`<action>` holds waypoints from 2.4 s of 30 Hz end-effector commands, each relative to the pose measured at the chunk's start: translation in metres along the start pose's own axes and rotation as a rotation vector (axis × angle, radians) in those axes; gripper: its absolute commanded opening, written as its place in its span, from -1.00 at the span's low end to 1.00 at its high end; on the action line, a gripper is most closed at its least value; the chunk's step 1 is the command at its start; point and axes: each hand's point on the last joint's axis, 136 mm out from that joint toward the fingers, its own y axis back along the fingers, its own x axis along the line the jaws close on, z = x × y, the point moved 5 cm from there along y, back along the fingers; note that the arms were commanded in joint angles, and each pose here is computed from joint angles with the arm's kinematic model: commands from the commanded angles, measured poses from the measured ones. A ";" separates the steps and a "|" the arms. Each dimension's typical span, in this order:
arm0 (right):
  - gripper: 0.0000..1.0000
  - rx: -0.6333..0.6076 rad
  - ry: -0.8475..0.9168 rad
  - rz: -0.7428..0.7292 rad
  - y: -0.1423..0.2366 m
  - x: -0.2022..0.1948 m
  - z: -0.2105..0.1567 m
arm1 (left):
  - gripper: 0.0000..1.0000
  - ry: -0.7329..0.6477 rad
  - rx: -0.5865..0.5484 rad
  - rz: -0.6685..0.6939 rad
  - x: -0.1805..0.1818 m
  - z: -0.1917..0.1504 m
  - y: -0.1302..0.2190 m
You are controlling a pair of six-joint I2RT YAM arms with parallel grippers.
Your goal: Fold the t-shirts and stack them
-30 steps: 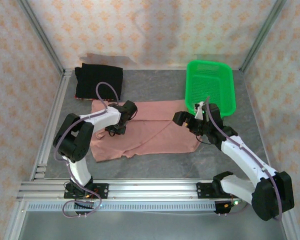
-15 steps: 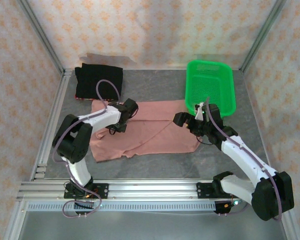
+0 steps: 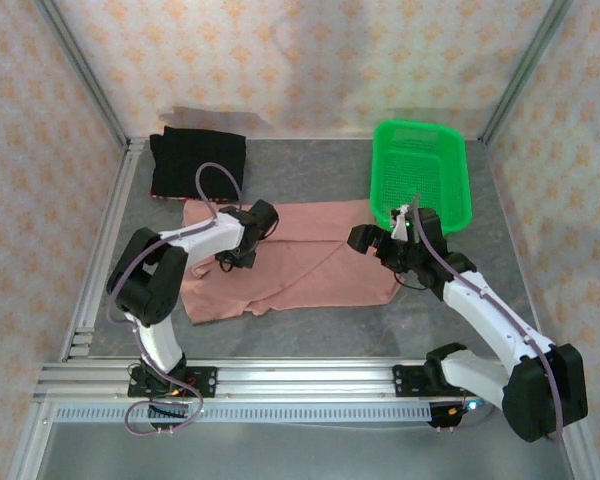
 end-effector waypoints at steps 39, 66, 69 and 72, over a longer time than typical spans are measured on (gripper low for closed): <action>0.99 -0.028 -0.019 0.007 0.009 -0.003 0.007 | -0.85 0.031 0.083 0.114 0.033 0.018 -0.032; 0.99 -0.003 -0.063 0.080 -0.019 0.018 0.030 | -1.00 0.053 0.087 -0.345 0.028 -0.036 0.056; 0.99 0.035 -0.061 0.112 -0.031 0.030 0.030 | -1.00 0.081 0.085 -0.359 0.029 -0.034 0.056; 0.98 0.120 -0.076 0.161 -0.051 0.046 0.021 | -1.00 0.123 0.079 -0.333 0.037 -0.031 0.055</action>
